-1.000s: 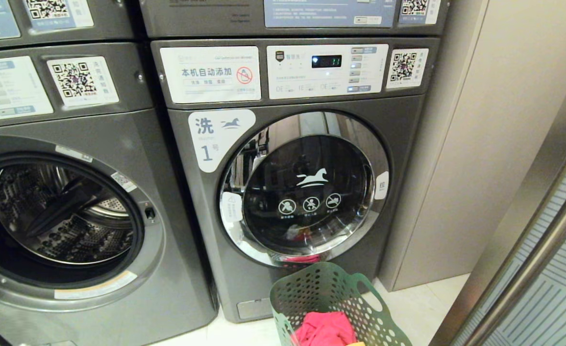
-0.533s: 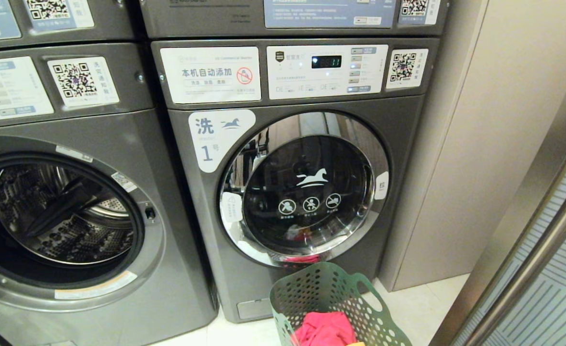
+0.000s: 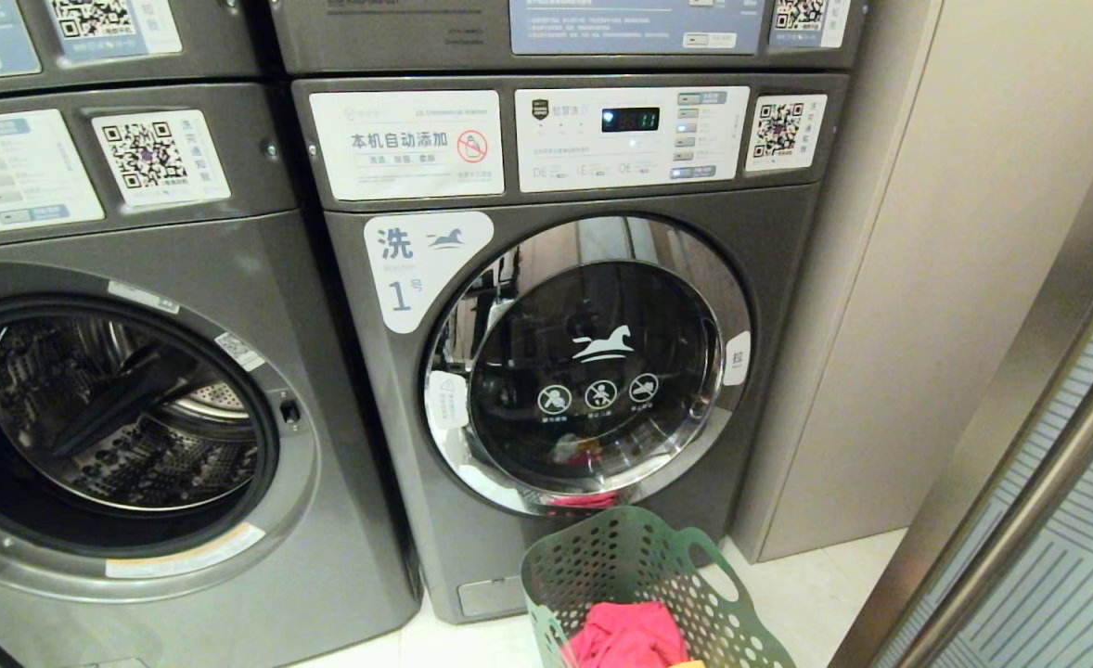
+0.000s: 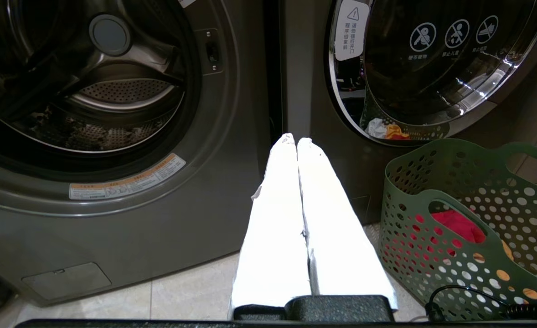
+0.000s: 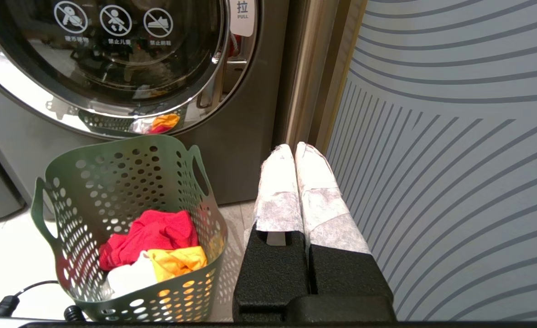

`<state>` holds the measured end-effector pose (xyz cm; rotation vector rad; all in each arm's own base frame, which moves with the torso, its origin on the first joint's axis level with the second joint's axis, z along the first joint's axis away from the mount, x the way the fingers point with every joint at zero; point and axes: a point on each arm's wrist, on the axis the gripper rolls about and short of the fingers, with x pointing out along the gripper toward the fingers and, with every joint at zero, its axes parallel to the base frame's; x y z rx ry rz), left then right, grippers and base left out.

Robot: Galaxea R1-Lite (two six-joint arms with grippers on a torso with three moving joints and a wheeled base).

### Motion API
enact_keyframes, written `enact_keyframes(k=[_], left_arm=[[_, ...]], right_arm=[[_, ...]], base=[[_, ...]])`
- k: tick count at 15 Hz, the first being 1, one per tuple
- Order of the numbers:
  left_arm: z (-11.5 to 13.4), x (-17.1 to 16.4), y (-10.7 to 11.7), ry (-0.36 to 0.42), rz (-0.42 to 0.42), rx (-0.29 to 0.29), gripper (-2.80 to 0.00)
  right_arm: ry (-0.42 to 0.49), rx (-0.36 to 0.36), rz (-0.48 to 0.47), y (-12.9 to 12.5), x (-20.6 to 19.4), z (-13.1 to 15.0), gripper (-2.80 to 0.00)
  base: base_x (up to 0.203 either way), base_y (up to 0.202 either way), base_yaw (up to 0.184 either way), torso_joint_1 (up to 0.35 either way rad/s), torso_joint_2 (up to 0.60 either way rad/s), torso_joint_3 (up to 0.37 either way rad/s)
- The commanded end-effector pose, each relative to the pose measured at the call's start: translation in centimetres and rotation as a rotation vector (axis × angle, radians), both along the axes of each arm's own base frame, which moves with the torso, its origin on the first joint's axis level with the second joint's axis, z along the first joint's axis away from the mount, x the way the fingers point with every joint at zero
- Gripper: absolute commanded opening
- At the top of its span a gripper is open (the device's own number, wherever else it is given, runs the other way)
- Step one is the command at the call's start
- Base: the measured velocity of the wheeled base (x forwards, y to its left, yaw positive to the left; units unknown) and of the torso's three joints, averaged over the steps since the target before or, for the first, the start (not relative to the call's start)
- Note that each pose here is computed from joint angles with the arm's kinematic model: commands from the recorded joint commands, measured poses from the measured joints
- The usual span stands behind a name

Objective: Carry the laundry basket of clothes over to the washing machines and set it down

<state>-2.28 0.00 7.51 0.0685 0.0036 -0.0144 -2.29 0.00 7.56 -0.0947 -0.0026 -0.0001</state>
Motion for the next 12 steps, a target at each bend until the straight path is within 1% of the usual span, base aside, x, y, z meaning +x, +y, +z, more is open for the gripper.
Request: enact_keyframes(k=[1, 12], left_arm=[[-0.01, -0.01, 0.00, -0.001, 0.000, -0.001, -2.80], [-0.01, -0.01, -0.01, -0.001, -0.003, 0.001, -2.80]], right_arm=[[0.001, 0.000, 0.000, 0.00, 0.01, 0.01, -2.80], [0.001, -0.002, 0.000, 0.00, 0.01, 0.01, -2.80]], base=[[0.000, 0.000, 0.000, 0.000, 0.00, 0.000], [0.000, 0.000, 0.000, 0.000, 0.00, 0.000]])
